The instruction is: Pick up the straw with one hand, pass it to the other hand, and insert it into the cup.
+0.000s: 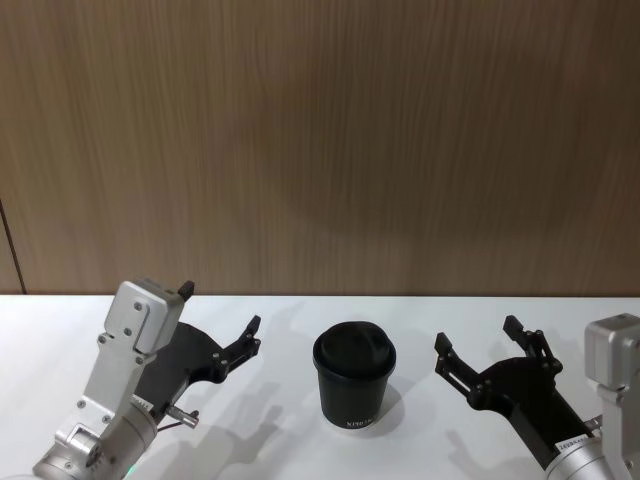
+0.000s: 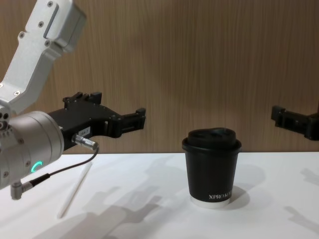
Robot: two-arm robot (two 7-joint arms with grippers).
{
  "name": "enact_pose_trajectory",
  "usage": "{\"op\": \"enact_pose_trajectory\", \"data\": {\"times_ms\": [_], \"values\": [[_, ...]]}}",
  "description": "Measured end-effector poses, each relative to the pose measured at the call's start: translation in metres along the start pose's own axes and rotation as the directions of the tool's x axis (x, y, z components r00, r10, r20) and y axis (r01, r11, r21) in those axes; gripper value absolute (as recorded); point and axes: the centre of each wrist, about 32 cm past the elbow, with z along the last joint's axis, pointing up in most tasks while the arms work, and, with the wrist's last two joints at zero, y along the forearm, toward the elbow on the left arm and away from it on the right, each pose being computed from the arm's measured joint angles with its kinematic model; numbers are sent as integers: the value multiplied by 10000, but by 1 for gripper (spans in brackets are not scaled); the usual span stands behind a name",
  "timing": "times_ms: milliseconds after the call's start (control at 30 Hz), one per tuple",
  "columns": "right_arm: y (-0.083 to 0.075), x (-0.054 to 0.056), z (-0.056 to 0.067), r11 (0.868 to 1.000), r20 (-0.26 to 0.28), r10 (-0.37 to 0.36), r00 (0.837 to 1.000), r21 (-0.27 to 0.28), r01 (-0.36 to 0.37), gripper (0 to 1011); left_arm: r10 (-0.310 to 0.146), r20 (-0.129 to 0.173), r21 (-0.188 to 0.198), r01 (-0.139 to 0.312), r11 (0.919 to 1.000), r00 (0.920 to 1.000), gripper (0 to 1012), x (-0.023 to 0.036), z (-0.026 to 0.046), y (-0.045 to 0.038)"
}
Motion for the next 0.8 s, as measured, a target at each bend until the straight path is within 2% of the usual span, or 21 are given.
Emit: {"op": "enact_pose_trajectory", "data": {"times_ms": [800], "values": [[0,0,0,10000,0,0,10000,0,0,1001,0,0,0,0,10000,10000,1003,0,0,0]]}}
